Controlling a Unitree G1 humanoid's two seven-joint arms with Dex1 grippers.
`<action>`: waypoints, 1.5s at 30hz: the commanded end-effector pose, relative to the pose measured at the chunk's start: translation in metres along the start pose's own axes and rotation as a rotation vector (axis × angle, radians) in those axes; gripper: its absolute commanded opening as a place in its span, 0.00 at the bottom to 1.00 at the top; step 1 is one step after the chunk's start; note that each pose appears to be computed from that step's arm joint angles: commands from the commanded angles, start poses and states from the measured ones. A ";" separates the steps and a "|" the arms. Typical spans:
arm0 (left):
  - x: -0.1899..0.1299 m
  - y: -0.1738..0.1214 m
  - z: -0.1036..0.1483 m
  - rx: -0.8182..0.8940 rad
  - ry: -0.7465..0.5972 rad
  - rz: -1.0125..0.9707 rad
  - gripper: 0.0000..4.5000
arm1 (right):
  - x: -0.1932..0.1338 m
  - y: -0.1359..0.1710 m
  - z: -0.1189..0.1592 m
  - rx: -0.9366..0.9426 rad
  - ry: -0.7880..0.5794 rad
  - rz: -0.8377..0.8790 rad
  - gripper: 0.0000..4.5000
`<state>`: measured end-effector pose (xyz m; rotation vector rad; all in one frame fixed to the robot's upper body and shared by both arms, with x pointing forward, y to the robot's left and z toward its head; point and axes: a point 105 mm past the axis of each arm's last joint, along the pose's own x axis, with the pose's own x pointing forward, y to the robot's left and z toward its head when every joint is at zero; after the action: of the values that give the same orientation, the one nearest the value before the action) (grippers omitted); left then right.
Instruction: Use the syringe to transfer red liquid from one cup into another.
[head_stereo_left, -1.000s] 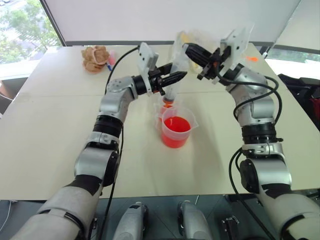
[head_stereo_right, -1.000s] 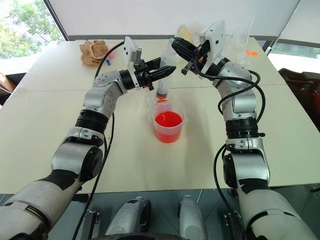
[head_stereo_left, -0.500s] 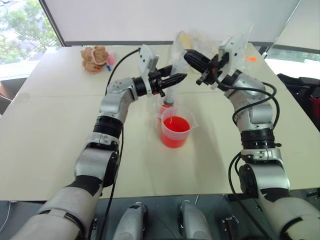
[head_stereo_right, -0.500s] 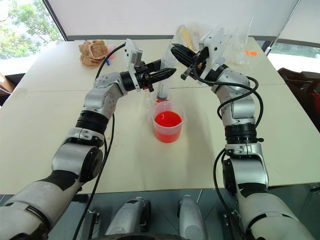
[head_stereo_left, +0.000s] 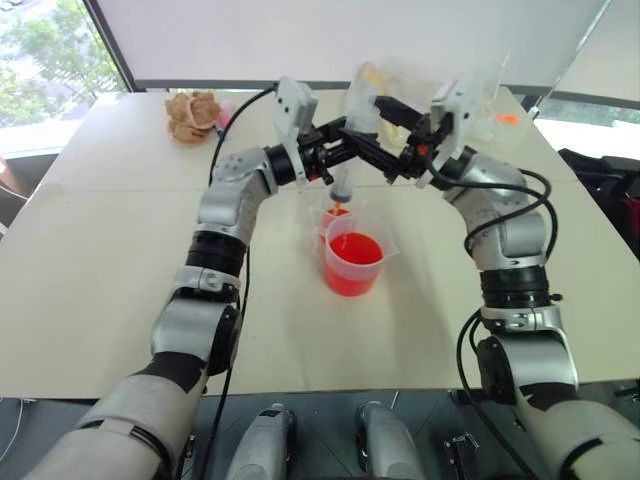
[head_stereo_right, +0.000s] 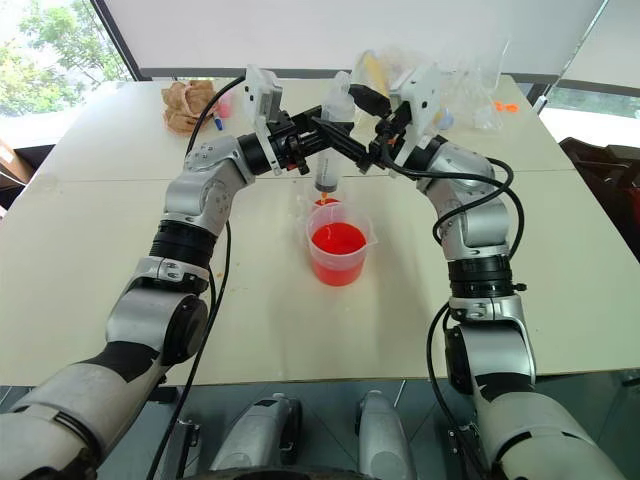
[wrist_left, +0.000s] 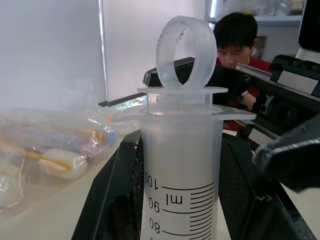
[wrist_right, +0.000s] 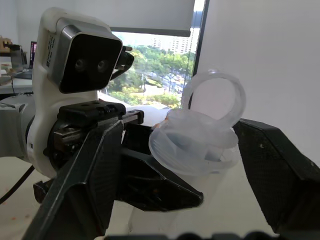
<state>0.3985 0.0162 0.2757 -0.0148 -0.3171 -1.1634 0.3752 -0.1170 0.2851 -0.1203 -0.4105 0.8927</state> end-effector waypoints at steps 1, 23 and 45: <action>0.006 -0.003 0.039 0.066 -0.092 -0.002 0.32 | -0.037 -0.027 0.016 0.068 -0.031 -0.119 0.82; -0.127 0.056 -0.019 -0.701 0.812 0.770 0.32 | -0.070 0.105 0.028 0.109 0.293 0.528 0.82; -0.147 0.018 -0.105 -0.854 0.868 0.873 0.84 | -0.066 0.122 -0.008 0.137 0.344 0.532 0.84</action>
<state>0.3887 0.1318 0.1427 -0.3644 0.9021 -0.3058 0.2545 -0.0920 0.2190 -0.2414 0.0527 1.3911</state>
